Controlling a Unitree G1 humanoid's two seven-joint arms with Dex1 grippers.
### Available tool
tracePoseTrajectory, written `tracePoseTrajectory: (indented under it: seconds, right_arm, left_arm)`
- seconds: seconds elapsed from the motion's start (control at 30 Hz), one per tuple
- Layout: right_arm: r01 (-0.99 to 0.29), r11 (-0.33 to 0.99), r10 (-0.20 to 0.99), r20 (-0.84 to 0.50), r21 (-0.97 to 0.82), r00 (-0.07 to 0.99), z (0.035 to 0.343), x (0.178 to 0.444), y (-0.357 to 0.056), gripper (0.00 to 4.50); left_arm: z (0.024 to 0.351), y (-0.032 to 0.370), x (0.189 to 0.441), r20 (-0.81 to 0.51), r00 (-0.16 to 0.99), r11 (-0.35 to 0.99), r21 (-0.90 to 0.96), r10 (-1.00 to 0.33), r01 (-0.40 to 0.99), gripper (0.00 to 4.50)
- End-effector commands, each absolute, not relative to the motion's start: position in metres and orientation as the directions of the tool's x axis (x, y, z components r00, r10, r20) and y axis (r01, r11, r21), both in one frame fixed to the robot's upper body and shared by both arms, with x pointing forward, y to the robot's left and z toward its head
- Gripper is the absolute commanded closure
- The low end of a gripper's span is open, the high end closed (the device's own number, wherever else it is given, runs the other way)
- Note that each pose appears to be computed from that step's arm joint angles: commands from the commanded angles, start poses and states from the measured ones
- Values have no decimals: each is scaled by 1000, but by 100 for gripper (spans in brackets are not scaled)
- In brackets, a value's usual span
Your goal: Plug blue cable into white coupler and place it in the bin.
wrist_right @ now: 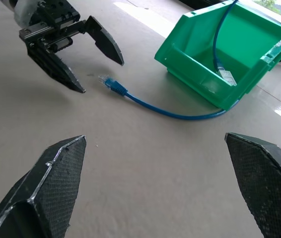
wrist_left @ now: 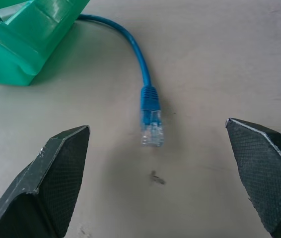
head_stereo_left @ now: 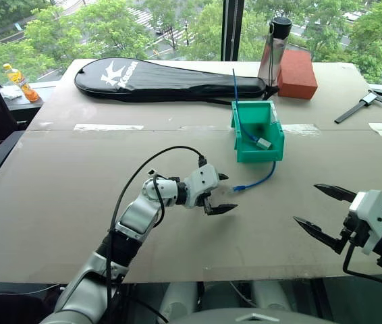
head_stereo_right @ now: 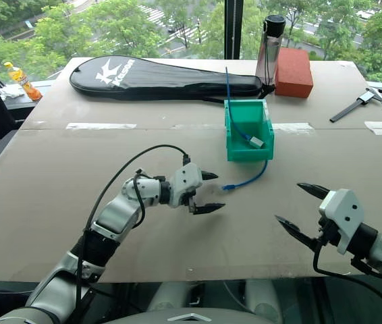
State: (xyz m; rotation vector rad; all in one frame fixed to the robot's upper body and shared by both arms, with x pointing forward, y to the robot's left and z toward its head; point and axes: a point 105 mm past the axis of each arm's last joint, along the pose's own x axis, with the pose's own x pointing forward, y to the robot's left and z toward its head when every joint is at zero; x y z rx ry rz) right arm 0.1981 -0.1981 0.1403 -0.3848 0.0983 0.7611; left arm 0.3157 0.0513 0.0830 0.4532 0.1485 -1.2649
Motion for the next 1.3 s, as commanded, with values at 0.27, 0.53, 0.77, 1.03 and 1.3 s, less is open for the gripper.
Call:
tracePoseTrajectory:
  seconds: [0.27,0.53,0.77,1.03,1.3]
  right_arm:
    - [-658,666,642,-181,-352,745,157,188,-198,0]
    - [-675,652,656,-190,-345,730,157,188,-198,0]
    - [-655,755,646,-165,-3,745,143,199,-185,0]
    - [-587,657,632,78,473,771,155,219,-127,0]
    - [-579,518,628,179,629,757,175,237,-100,0]
  left_arm:
    - [78,43,321,-384,257,169,248,-887,954,315]
    - [85,41,318,-343,246,159,261,-906,952,442]
    - [120,40,303,-156,195,138,313,-968,939,442]
    - [164,34,293,7,154,138,477,-988,868,442]
    - [172,30,293,48,149,150,572,-988,807,442]
